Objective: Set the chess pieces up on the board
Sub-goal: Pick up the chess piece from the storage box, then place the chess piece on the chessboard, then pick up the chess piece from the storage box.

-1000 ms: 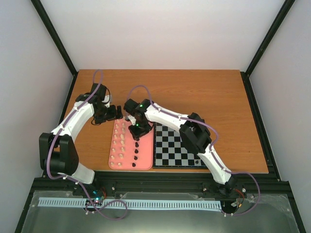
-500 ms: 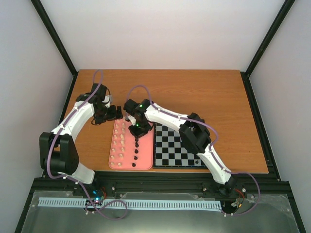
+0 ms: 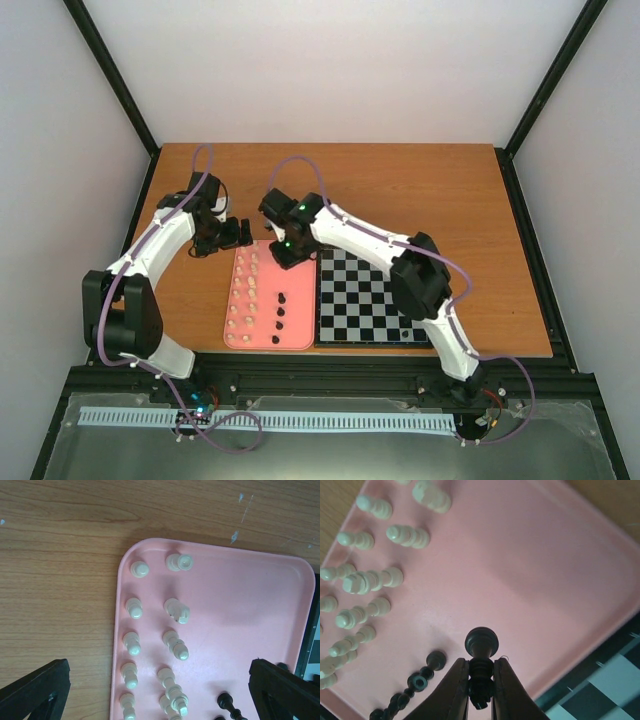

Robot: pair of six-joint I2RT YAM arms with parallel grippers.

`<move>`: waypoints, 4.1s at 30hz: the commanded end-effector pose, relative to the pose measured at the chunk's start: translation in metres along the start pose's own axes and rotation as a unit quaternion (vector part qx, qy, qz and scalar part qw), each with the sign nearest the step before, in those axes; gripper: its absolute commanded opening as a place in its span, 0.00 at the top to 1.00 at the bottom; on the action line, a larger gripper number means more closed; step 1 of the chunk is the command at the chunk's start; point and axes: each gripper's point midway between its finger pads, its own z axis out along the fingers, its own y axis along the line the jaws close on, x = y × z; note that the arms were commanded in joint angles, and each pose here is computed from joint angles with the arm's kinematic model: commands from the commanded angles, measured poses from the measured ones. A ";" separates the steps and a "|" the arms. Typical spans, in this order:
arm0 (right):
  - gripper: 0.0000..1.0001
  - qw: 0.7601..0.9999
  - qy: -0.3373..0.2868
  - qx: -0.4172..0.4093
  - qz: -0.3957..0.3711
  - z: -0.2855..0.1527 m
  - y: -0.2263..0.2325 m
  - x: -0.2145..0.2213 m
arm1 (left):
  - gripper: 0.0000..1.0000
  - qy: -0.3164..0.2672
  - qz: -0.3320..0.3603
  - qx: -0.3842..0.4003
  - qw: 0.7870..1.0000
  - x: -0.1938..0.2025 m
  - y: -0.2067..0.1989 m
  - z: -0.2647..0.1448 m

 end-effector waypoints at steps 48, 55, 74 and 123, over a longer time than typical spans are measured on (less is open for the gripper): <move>0.97 0.887 -0.017 0.144 0.438 -0.087 -0.238 0.217 | 0.00 -0.007 0.001 0.023 1.000 -0.011 -0.012 -0.002; 0.97 0.890 -0.006 0.133 0.436 -0.072 -0.241 0.214 | 0.00 -0.005 0.001 0.021 1.000 -0.010 -0.011 0.000; 0.97 0.891 0.014 0.139 0.432 -0.060 -0.249 0.215 | 0.00 -0.001 0.001 0.017 1.000 -0.009 -0.009 0.003; 0.48 1.000 0.014 -0.019 0.007 -0.022 0.015 0.028 | 0.00 -0.019 0.004 0.005 1.000 -0.010 -0.005 -0.006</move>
